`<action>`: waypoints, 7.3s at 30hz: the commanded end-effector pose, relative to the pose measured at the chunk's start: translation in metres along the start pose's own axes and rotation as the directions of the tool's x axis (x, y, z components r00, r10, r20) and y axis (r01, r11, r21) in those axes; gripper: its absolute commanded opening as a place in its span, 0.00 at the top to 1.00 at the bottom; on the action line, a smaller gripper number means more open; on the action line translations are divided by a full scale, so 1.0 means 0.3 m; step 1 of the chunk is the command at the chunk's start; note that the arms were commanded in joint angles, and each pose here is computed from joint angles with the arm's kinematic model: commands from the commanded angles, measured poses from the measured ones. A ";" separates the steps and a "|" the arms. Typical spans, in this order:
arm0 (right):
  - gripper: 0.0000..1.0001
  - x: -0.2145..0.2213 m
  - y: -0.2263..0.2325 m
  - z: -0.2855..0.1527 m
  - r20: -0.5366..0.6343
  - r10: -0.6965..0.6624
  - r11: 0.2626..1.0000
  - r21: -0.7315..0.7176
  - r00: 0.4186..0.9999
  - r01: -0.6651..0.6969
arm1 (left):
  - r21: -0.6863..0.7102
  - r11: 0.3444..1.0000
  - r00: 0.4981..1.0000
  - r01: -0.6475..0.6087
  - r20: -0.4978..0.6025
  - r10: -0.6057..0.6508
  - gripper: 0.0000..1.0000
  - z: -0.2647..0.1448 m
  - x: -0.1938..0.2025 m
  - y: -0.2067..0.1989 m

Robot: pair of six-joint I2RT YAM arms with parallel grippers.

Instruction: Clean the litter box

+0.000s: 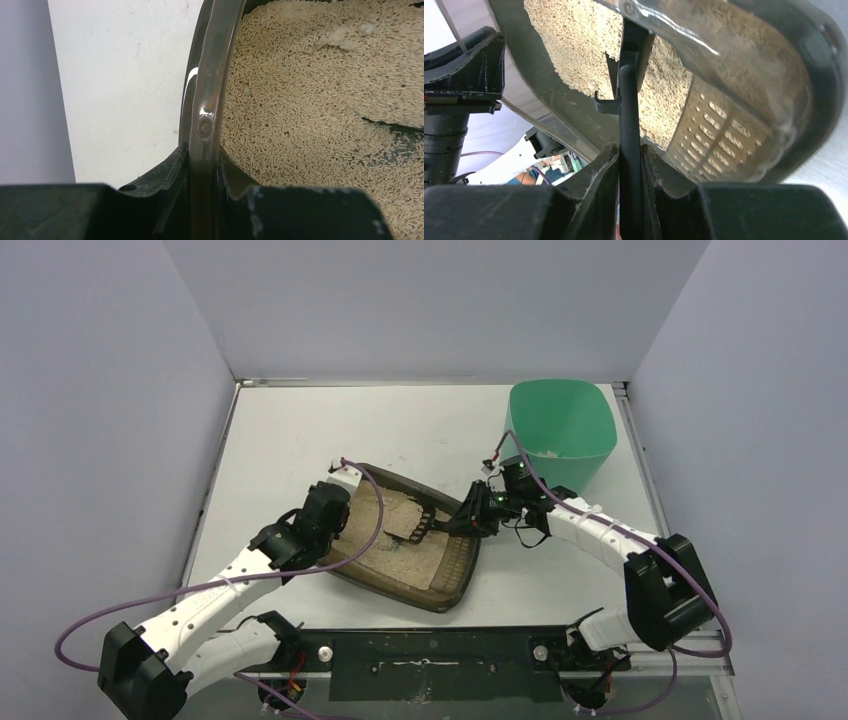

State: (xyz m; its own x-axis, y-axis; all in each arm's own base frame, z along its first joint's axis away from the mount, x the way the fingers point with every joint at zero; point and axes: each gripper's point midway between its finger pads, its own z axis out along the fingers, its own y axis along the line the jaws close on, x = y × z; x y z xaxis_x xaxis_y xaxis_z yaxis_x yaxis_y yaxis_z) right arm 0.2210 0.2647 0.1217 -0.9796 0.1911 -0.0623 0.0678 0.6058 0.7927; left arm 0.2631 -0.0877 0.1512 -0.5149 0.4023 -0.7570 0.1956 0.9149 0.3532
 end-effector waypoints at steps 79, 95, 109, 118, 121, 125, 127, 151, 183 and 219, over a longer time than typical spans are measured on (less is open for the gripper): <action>1.00 0.105 0.267 -0.082 0.240 -0.233 0.662 -0.670 0.942 0.335 | 0.131 0.917 0.854 0.376 0.335 -0.398 1.00 -0.052 -0.320 0.079; 1.00 0.125 0.287 -0.109 0.247 -0.238 0.673 -0.655 0.939 0.343 | 0.185 0.918 0.864 0.350 0.315 -0.393 1.00 -0.043 -0.324 0.038; 1.00 0.078 0.199 -0.120 0.234 -0.163 0.760 -0.590 0.958 0.273 | 0.213 0.914 0.863 0.346 0.308 -0.399 1.00 -0.047 -0.326 0.022; 1.00 0.128 0.228 -0.148 0.218 -0.191 0.724 -0.627 0.957 0.287 | 0.233 0.912 0.871 0.337 0.291 -0.396 1.00 -0.041 -0.324 0.002; 1.00 0.097 0.170 -0.112 0.200 -0.155 0.793 -0.560 0.967 0.243 | 0.234 0.912 0.875 0.336 0.282 -0.395 1.00 -0.035 -0.319 -0.004; 1.00 0.141 0.235 -0.132 0.188 -0.233 0.732 -0.612 0.954 0.299 | 0.241 0.910 0.878 0.337 0.270 -0.396 1.00 -0.028 -0.320 -0.013; 1.00 0.100 0.186 -0.114 0.206 -0.179 0.789 -0.554 0.962 0.265 | 0.238 0.910 0.879 0.339 0.265 -0.396 1.00 -0.024 -0.317 -0.015; 1.00 0.124 0.190 -0.133 0.150 -0.195 0.743 -0.623 0.969 0.245 | 0.230 0.912 0.891 0.341 0.231 -0.391 1.00 0.001 -0.305 -0.028; 1.00 0.021 0.228 -0.286 0.327 -0.284 0.822 -0.401 0.901 0.404 | 0.202 0.922 0.924 0.330 0.130 -0.360 0.59 0.059 -0.252 -0.060; 1.00 -0.361 0.409 -0.864 0.796 -0.246 0.926 0.024 0.553 0.377 | 0.228 0.927 0.909 0.298 0.230 -0.349 0.19 -0.063 -0.302 -0.057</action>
State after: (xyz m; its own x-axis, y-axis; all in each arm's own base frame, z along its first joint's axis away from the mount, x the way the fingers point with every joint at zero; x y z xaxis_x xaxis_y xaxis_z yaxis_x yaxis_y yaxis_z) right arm 0.2770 0.1390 0.3639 -0.5140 0.5675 -0.6432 -0.3344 0.5579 0.7595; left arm 0.2901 -0.1361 0.1956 -0.4181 0.0845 -0.9045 0.2147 0.9767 -0.0080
